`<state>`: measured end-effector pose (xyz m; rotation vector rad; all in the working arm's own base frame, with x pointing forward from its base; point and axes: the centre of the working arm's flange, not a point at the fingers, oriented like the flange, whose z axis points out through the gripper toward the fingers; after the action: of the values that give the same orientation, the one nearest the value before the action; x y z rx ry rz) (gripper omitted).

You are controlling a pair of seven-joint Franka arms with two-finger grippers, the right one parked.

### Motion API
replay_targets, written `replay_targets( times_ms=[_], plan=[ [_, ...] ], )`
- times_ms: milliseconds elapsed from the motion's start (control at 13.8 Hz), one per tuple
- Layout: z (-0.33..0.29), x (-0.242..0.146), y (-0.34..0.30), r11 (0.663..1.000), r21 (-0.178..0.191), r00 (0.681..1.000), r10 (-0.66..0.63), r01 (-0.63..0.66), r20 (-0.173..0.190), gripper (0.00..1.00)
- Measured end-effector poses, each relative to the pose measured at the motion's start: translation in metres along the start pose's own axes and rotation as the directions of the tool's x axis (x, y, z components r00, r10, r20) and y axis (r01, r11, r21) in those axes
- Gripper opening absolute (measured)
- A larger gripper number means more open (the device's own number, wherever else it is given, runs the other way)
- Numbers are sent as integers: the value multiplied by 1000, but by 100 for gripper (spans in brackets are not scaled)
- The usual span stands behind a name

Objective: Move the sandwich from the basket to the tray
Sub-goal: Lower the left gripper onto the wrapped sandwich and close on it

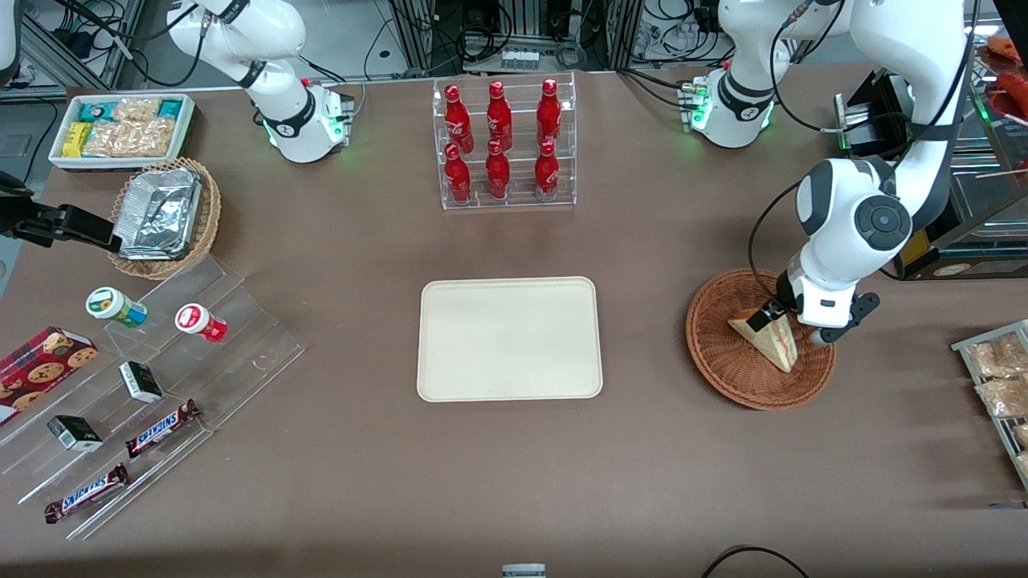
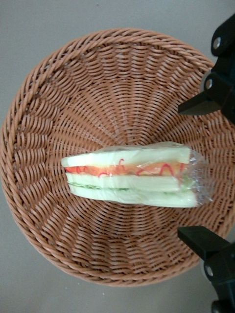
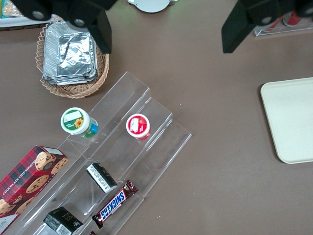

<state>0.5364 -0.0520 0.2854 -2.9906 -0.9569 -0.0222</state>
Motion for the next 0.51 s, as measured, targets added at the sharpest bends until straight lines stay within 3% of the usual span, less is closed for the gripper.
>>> replay_targets(
  times_ms=[363,508],
  plan=[
    [23,2,-1,1000,9,1000,-4,4,10,100],
    [28,1,-2,1000,15,1000,-4,4,17,96]
  ],
)
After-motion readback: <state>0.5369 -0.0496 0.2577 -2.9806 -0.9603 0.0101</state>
